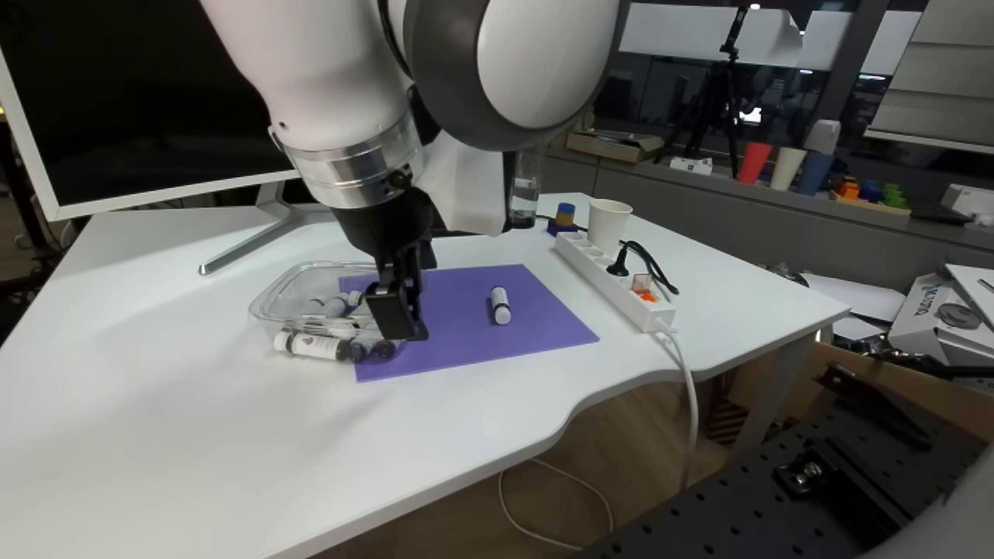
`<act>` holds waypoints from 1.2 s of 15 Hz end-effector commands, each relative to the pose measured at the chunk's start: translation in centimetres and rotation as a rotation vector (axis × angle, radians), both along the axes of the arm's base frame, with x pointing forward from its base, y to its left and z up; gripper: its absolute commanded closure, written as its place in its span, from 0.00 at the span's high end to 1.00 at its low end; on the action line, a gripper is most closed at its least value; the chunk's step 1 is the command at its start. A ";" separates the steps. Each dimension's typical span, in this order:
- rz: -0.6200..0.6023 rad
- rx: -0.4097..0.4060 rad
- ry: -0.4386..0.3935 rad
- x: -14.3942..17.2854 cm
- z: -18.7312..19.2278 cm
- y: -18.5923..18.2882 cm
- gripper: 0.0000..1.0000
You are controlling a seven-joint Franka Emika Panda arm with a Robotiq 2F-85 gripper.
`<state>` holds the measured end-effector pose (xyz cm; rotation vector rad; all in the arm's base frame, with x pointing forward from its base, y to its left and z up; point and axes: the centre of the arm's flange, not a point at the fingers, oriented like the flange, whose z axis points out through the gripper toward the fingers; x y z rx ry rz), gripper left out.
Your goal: Uncover the storage box
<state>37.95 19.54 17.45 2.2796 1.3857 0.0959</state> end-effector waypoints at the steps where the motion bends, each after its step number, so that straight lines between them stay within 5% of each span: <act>1: -0.028 0.034 -0.061 1.0 -1.8 0.9 1.00; 10: -0.057 0.075 -0.108 2.2 -2.2 1.3 1.00; 18: -0.137 0.109 0.002 2.6 -0.9 0.9 1.00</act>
